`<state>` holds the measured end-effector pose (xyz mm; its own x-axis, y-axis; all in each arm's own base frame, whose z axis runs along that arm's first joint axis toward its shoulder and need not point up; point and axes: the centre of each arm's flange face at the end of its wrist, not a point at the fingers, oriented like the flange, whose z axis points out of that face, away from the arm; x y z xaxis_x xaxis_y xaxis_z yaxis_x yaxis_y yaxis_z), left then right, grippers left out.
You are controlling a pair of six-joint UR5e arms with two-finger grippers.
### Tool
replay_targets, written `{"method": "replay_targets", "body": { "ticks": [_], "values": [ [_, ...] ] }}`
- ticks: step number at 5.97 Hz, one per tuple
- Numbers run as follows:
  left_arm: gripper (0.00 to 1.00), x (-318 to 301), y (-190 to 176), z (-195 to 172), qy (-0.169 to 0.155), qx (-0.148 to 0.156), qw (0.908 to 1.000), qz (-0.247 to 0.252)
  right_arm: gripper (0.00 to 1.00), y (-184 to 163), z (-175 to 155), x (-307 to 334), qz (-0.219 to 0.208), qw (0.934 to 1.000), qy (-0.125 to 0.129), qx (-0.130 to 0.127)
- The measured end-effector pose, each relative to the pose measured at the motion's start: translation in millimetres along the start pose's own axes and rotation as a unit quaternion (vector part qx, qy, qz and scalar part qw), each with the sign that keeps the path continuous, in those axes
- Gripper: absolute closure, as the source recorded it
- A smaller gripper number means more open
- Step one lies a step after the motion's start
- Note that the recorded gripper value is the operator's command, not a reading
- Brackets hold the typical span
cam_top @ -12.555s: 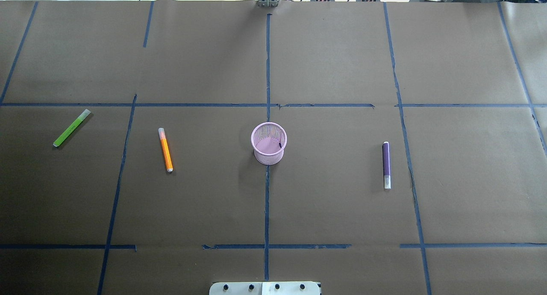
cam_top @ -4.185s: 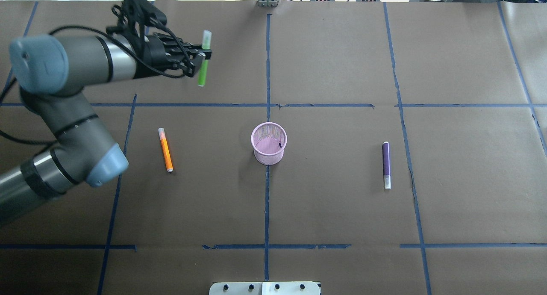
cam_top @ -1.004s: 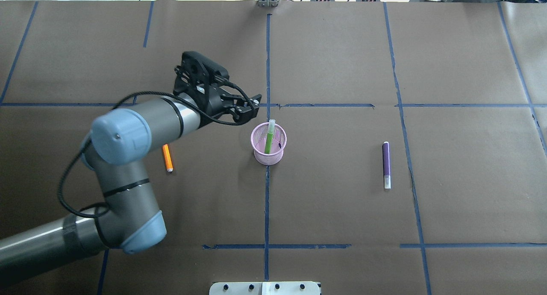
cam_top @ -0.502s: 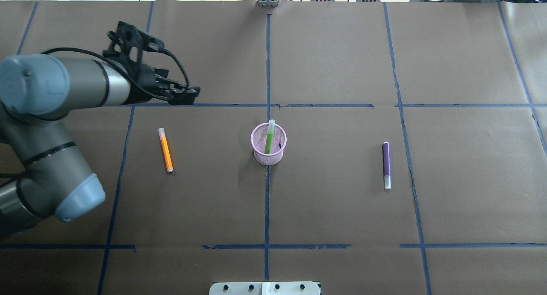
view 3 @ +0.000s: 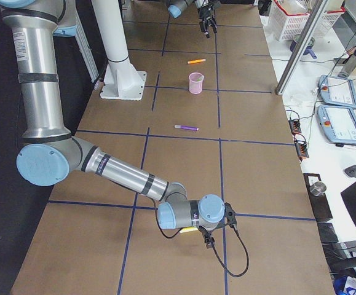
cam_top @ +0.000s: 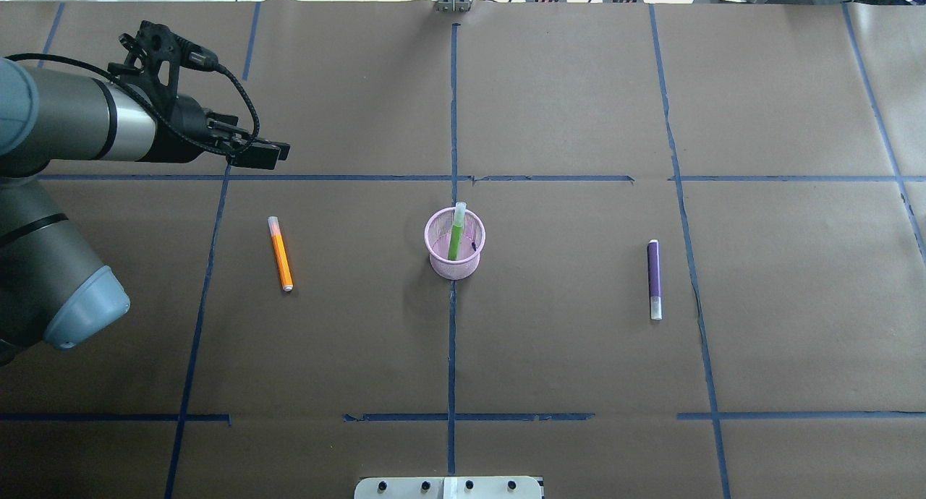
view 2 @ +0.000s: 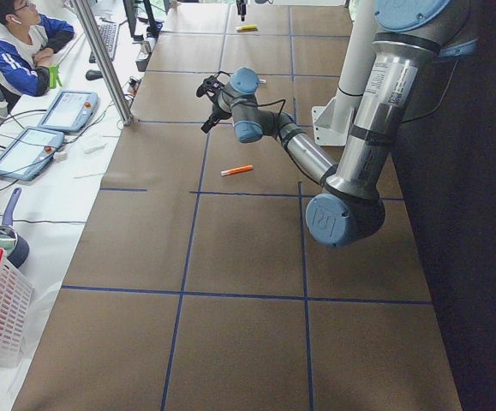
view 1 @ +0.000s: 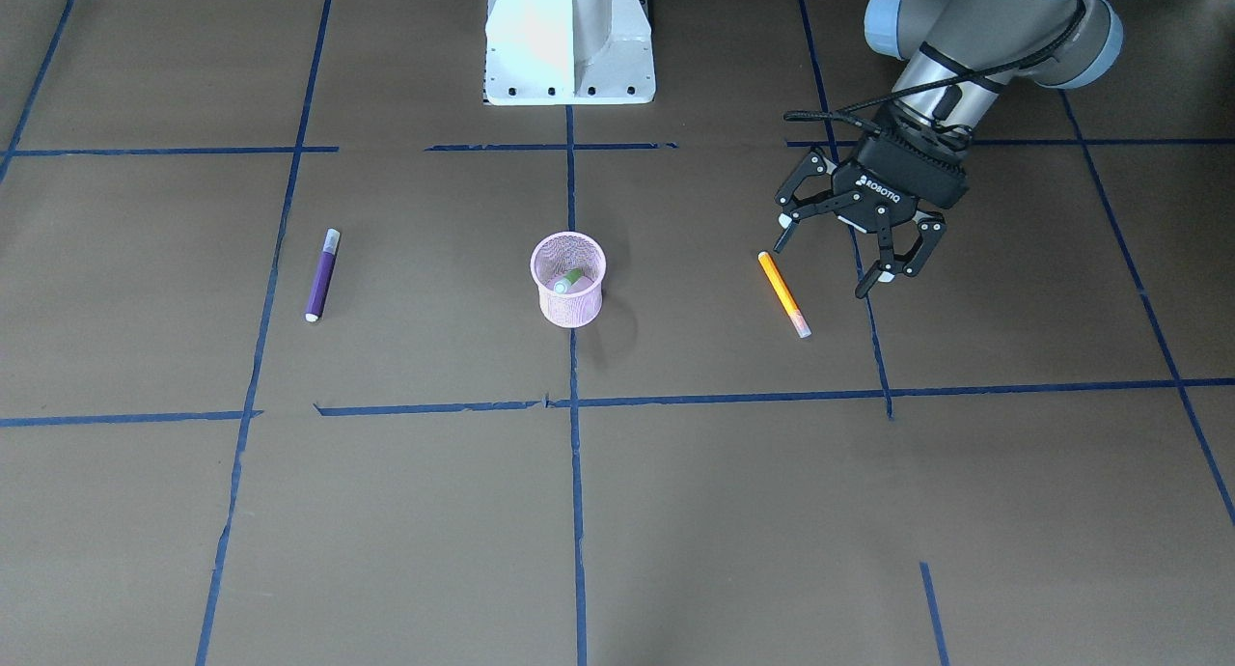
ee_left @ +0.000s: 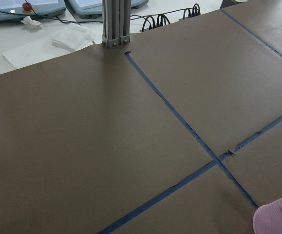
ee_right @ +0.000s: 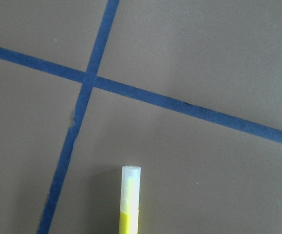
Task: Collect pens into pen holder
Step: 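Withdraw the left gripper away from the cup and hold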
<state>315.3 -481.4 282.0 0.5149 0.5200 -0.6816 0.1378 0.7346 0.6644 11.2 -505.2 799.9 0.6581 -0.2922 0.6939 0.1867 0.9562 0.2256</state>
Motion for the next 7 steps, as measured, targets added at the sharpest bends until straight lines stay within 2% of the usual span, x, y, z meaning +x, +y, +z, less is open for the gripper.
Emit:
{"method": "replay_targets", "body": {
  "ticks": [2, 5, 7],
  "values": [
    [0.0, -6.0, 6.3, 0.6, -0.003, -0.005, 1.0, -0.002, 0.0, -12.7, 13.2, -16.9, -0.005, 1.0, -0.003, -0.005],
    [0.0, -7.1, 7.2, 0.7, -0.004, -0.006, 1.0, -0.002, 0.01, -8.3, 26.7, -15.7, -0.004, 0.9998, 0.006, -0.019],
    [0.0, -8.4, 8.6, 0.9, -0.005, -0.007, 1.0, 0.003, 0.11, -7.8, 32.6, -17.2, -0.006, 0.9996, 0.01, -0.025]
  ]
}}
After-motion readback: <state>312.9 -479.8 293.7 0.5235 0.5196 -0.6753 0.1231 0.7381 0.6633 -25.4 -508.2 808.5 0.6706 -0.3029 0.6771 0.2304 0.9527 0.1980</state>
